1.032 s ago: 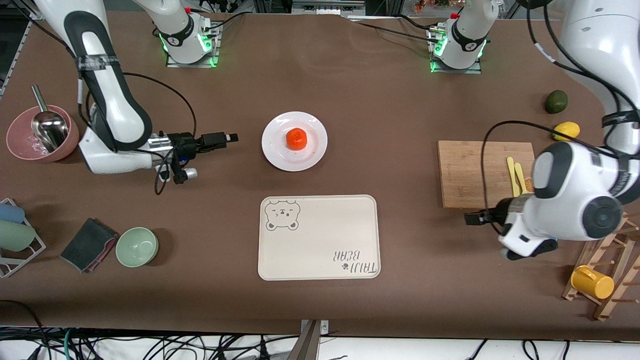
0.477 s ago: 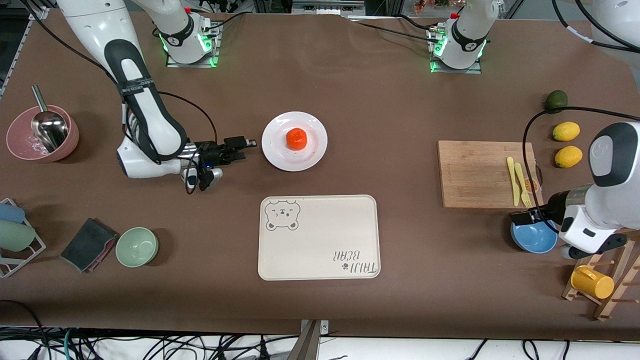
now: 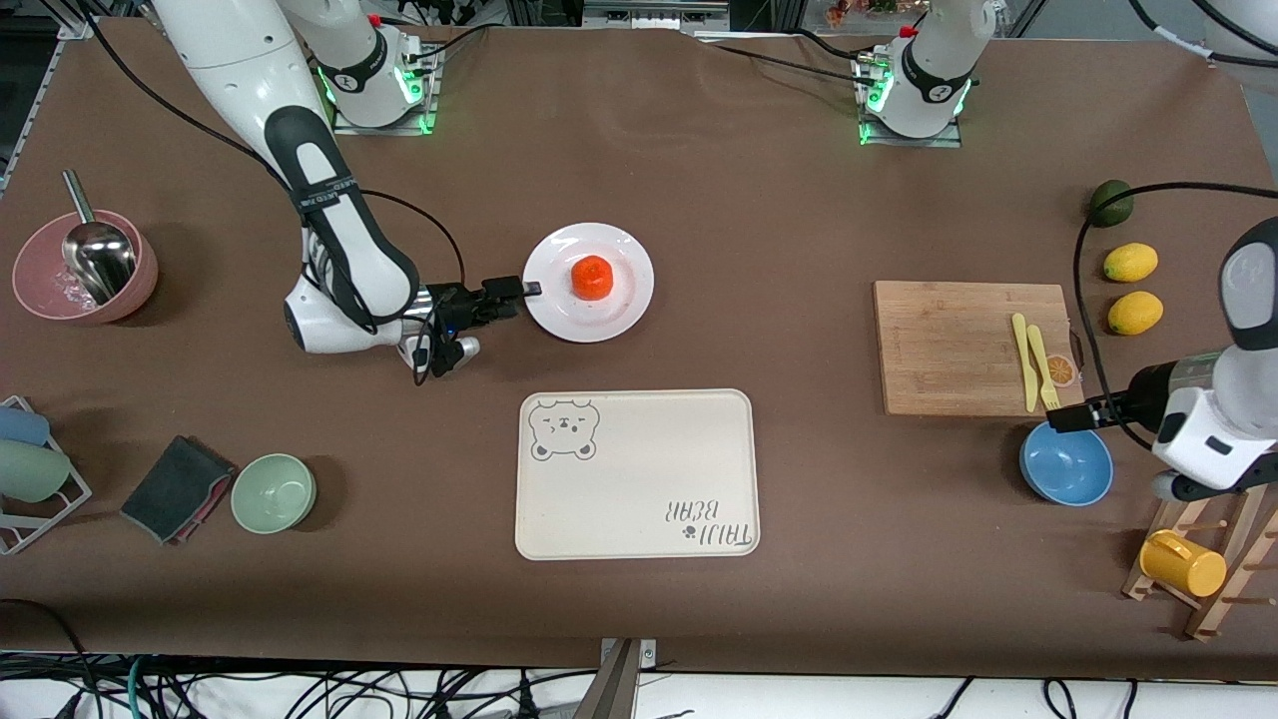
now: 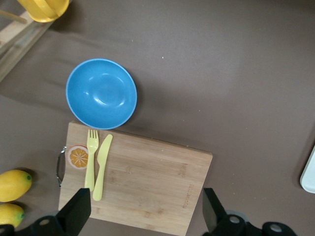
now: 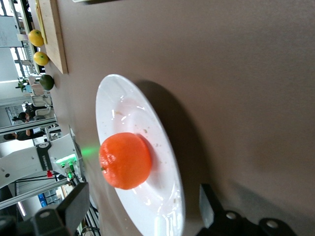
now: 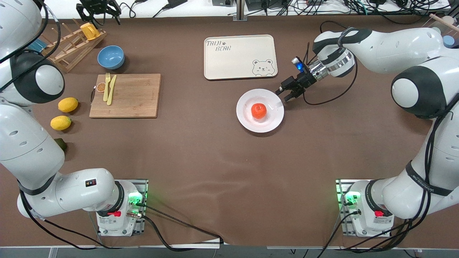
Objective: Place orange and plate with both arms
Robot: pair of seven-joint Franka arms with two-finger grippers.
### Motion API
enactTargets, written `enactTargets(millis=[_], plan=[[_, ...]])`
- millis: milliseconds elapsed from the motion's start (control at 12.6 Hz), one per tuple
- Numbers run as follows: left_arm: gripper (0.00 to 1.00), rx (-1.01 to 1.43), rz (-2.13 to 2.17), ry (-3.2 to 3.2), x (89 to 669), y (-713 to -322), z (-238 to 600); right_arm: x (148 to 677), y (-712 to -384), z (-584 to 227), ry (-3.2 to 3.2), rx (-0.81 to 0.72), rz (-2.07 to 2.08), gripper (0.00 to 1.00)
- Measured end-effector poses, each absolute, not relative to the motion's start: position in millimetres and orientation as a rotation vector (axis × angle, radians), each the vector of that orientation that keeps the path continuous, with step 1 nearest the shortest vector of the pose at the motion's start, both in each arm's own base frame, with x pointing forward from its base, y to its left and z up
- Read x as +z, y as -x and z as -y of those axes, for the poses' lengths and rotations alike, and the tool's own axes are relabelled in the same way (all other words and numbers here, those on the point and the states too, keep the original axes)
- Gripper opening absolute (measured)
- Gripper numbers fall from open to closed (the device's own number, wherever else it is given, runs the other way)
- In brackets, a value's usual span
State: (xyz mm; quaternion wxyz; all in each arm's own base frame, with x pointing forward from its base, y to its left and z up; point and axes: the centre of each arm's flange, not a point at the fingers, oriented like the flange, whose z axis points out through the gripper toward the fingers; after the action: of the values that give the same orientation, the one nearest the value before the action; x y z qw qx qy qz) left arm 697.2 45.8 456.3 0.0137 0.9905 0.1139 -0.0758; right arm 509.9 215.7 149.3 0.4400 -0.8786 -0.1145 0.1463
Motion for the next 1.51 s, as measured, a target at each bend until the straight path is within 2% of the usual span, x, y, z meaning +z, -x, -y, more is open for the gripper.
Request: enactTargets(millis=[79,159,238,397,635,715,874,1032,1271,1350,1430,1509], plan=[[1.00,-0.218,-0.306,-3.075,470,-692,-52,146,-509,-216,2.184,0.365,0.286,0.96],[1.00,-0.202,-0.274,-3.080,484,-684,-54,145,-509,-216,2.184,0.367,0.286,0.87],[1.00,-0.192,-0.252,-3.093,499,-675,-52,144,-508,-217,2.182,0.369,0.285,0.87],[1.00,-0.200,-0.197,-3.137,523,-655,-32,137,-504,-219,2.178,0.383,0.279,0.70],[1.00,-0.196,-0.120,-3.181,552,-621,4,126,-500,-221,2.168,0.385,0.269,0.66],[1.00,-0.184,-0.110,-3.182,565,-607,10,125,-499,-223,2.167,0.386,0.271,0.57],[1.00,-0.181,-0.081,-3.160,593,-580,16,124,-496,-228,2.167,0.393,0.280,0.50],[1.00,-0.168,-0.065,-3.145,610,-564,15,119,-493,-230,2.166,0.404,0.285,0.51],[1.00,-0.148,-0.074,-3.118,622,-556,10,115,-492,-230,2.163,0.403,0.297,0.44],[1.00,-0.143,-0.068,-3.118,624,-555,8,115,-491,-230,2.163,0.403,0.300,0.35],[1.00,-0.141,-0.067,-3.118,624,-554,5,115,-491,-231,2.162,0.404,0.303,0.20],[1.00,-0.141,-0.076,-3.118,623,-553,1,115,-490,-232,2.160,0.406,0.306,0.11]])
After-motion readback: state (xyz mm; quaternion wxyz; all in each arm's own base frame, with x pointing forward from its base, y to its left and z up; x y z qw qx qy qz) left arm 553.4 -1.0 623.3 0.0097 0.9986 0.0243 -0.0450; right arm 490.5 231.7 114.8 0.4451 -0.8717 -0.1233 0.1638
